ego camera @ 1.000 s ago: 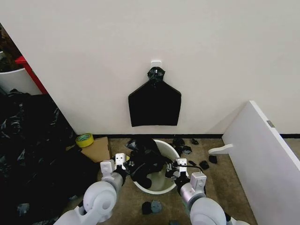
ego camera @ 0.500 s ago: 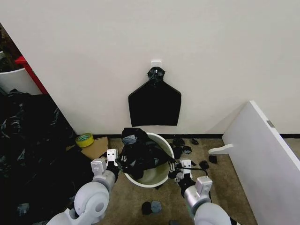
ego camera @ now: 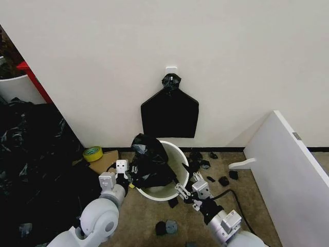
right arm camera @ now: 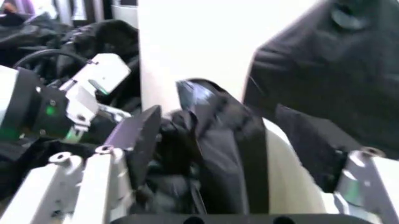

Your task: Place the garbage bag over the trash bin.

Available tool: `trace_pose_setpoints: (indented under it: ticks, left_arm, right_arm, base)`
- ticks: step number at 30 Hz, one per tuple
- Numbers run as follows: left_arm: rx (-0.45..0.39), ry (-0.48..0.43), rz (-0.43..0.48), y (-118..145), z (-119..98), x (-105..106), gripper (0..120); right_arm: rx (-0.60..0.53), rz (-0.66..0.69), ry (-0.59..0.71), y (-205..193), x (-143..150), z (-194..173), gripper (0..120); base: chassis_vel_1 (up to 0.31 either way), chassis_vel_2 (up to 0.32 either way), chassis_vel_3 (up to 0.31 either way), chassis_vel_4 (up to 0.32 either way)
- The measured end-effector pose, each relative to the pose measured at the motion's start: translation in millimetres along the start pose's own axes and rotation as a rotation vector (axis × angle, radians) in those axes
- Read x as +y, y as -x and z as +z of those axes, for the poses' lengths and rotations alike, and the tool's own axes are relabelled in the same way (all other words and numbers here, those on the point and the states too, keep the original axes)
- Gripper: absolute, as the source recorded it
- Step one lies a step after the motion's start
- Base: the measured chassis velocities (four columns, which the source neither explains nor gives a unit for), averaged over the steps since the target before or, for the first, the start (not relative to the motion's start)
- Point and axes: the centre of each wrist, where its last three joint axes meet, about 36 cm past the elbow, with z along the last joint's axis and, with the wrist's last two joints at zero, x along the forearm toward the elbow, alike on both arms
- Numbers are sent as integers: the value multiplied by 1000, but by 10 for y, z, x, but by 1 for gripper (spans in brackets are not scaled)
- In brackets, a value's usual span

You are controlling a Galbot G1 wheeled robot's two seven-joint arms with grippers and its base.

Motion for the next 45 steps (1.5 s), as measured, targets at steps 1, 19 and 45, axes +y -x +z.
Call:
trace_pose_setpoints:
  ticks: [1,19,45]
  left_arm:
    - [2,-1,3,0,9,-10,5]
    - [14,-62,31,56,7,-70,5]
    - [24,-81,32,6,-16,-77,5]
  right_arm:
    - [-6,-9,-36,54,-25,27,79]
    - [92,-39,-279,700,-229,263,81]
    - [101,-16,-301,744,-329,300,0]
  base:
    - [0,0,0,0]
    - [0,0,0,0]
    - [0,0,0,0]
